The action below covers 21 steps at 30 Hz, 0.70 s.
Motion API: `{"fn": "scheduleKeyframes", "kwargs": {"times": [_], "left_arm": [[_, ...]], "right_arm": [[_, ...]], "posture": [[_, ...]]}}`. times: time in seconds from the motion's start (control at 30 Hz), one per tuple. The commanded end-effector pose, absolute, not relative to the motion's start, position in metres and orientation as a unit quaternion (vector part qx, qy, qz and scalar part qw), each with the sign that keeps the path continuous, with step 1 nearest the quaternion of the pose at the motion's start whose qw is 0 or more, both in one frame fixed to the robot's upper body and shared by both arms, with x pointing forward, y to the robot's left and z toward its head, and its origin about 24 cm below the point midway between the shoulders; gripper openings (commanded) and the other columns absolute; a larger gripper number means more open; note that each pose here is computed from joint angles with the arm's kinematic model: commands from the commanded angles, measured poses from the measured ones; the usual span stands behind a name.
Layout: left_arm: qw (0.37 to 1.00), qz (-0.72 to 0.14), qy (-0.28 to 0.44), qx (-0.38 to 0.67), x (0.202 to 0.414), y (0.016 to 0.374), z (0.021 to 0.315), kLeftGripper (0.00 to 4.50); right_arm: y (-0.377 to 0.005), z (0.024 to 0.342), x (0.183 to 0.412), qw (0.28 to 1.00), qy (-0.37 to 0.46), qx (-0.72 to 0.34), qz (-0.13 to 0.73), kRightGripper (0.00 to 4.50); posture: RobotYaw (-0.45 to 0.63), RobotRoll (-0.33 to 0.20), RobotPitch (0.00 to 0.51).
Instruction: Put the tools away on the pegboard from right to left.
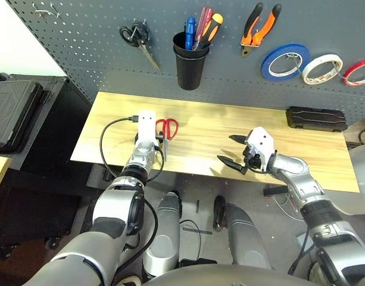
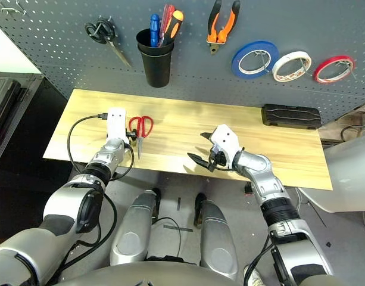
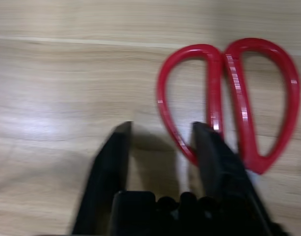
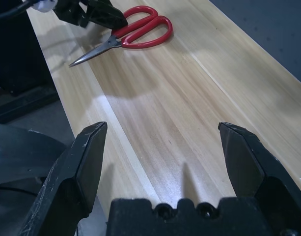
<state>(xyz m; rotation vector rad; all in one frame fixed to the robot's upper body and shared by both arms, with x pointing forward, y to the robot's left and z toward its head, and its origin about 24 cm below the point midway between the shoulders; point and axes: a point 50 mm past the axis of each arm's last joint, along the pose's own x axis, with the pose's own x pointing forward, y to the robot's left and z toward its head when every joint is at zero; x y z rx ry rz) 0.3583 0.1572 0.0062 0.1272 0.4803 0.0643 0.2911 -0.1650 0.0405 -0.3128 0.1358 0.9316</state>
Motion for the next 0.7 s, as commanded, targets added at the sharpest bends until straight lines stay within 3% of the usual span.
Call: {"fn": "scheduleKeyframes", "kwargs": {"times": [0.03, 0.1, 0.13, 0.47, 0.7], "left_arm": [[0.958, 0.026, 0.282, 0.054, 0.344, 0.154, -0.015, 1.13], [0.958, 0.025, 0.282, 0.051, 0.344, 0.153, -0.015, 0.25], [0.958, 0.025, 0.282, 0.05, 0.344, 0.152, -0.016, 0.05], [0.969, 0.045, 0.242, 0.03, 0.351, 0.154, -0.004, 0.05], [0.988, 0.073, 0.134, -0.033, 0.363, 0.155, 0.033, 0.05]], "right_arm": [[-0.166, 0.038, 0.287, 0.874, 0.072, -0.151, 0.457, 4.5], [-0.166, 0.038, 0.288, 0.872, 0.072, -0.152, 0.459, 4.5], [-0.165, 0.038, 0.288, 0.872, 0.071, -0.152, 0.46, 4.5], [-0.16, 0.04, 0.292, 0.868, 0.061, -0.154, 0.468, 4.5], [-0.156, 0.046, 0.296, 0.869, 0.024, -0.136, 0.475, 4.5]], "posture": [[0.25, 0.0, 0.263], [0.26, 0.0, 0.263], [0.26, 0.0, 0.263], [0.27, 0.0, 0.26], [0.3, 0.0, 0.256]]}}
